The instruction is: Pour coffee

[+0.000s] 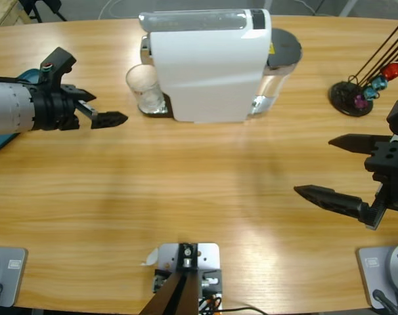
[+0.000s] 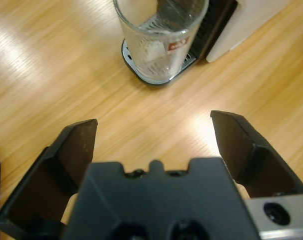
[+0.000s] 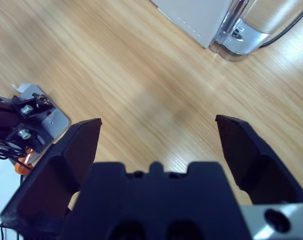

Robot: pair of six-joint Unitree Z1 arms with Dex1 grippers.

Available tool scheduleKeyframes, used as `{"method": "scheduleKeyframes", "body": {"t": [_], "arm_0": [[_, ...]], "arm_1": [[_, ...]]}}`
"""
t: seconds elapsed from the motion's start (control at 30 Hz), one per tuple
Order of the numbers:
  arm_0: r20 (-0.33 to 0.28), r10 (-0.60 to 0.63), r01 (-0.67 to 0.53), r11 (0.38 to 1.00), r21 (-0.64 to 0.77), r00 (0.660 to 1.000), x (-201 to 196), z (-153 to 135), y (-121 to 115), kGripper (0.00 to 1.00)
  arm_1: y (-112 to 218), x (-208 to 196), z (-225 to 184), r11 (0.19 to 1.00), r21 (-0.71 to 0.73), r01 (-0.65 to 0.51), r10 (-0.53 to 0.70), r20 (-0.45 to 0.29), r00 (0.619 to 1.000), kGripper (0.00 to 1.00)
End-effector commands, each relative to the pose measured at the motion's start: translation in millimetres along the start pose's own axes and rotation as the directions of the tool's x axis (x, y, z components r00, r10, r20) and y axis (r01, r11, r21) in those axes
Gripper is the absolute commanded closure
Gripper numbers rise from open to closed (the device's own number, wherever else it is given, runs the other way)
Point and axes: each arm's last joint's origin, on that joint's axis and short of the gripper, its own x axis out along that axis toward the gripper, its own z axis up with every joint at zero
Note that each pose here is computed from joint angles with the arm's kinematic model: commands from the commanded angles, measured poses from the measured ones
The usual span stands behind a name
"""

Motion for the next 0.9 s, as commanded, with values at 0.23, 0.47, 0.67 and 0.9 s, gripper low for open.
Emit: {"method": "scheduleKeyframes", "body": {"t": [0.23, 0.47, 0.67, 0.9], "arm_0": [[-0.078, 0.107, -0.113, 0.991, -0.071, 0.991, 59.8, 14.4, 10.6, 0.000], [-0.069, 0.104, -0.110, 0.991, -0.077, 0.992, 71.9, 26.1, 12.0, 0.000], [-0.076, 0.099, -0.104, 0.992, -0.077, 0.992, 64.8, 24.3, 11.7, 0.000], [-0.072, 0.047, -0.053, 0.994, -0.091, 0.996, 3.7, 3.7, 6.5, 0.000]], "arm_1": [[-4.0, -2.1, -11.3, 1.000, -0.004, -0.012, 0.012, 0.002, 1.000, 0.000], [-4.2, -1.7, -12.0, 1.000, -0.006, -0.013, 0.013, 0.008, 1.000, 0.000], [-4.2, -1.6, -12.2, 1.000, -0.007, -0.014, 0.014, 0.007, 1.000, 0.000], [-3.4, 0.8, -11.1, 1.000, -0.008, -0.012, 0.012, 0.002, 1.000, 0.000]]}}
